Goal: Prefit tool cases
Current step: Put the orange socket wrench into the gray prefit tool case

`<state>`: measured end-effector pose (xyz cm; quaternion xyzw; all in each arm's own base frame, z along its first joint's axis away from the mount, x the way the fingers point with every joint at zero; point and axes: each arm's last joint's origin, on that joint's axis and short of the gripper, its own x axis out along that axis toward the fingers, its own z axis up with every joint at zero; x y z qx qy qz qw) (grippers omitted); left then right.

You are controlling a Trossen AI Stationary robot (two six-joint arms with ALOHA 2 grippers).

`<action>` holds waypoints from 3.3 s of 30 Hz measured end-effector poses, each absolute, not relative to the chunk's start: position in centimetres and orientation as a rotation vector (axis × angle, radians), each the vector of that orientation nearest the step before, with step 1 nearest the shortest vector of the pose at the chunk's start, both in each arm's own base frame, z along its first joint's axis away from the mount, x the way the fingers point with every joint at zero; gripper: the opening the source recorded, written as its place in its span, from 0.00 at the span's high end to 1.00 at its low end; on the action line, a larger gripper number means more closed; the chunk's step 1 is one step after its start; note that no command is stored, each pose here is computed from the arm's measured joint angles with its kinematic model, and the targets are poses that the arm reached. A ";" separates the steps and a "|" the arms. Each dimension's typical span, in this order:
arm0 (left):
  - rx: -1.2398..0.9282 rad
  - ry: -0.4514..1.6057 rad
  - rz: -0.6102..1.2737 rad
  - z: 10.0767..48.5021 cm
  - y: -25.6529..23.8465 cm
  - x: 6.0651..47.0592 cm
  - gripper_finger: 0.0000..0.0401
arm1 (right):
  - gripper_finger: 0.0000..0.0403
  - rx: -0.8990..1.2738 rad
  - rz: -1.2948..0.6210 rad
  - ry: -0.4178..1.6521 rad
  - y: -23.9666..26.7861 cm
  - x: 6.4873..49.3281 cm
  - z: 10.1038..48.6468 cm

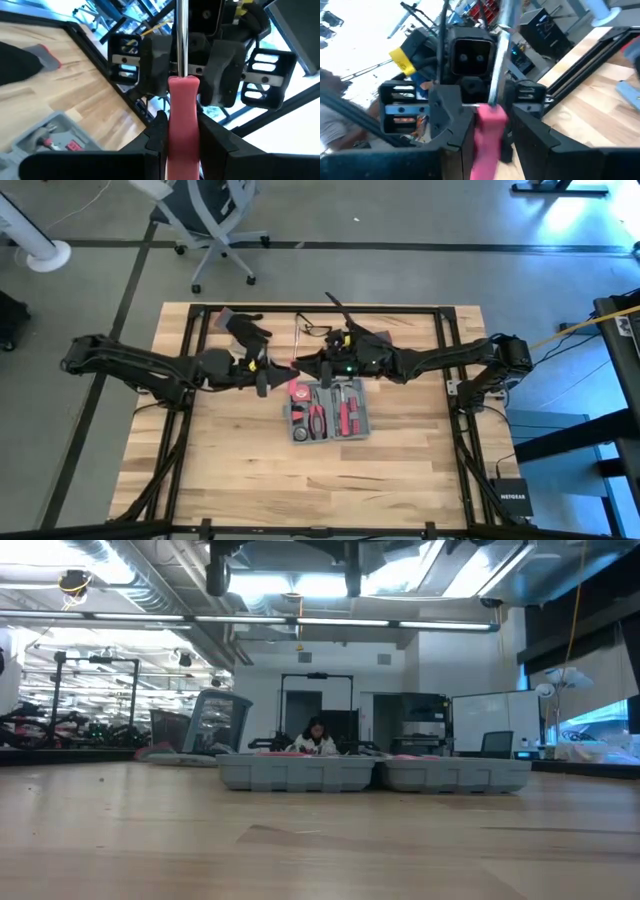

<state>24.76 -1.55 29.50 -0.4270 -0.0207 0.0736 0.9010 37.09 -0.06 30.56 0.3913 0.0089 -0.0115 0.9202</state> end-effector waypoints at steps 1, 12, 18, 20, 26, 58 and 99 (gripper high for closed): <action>-0.884 -0.038 0.146 29.3 -1.6 25.0 0.84 | 0.70 0.805 -0.014 0.017 0.0 37.1 30.6; -0.903 -0.066 0.130 29.2 -1.0 25.7 0.84 | 0.70 0.800 0.028 0.041 0.1 37.1 30.5; -0.882 -0.069 0.138 29.2 -0.9 25.6 0.84 | 0.86 0.793 0.014 0.037 0.0 37.1 30.5; -0.868 -0.070 0.137 29.2 -0.9 25.6 0.84 | 0.90 0.795 0.017 0.036 0.0 37.1 30.6; -0.868 -0.069 0.139 29.2 -0.9 25.6 0.84 | 0.90 0.783 0.044 0.046 0.1 37.0 30.6; -0.786 0.336 0.524 26.4 -0.1 19.7 0.44 | 0.90 1.139 -0.434 0.938 1.8 27.1 22.7; -0.776 0.403 0.559 25.0 -0.1 20.8 0.44 | 0.50 1.336 -0.664 1.000 1.2 26.7 15.0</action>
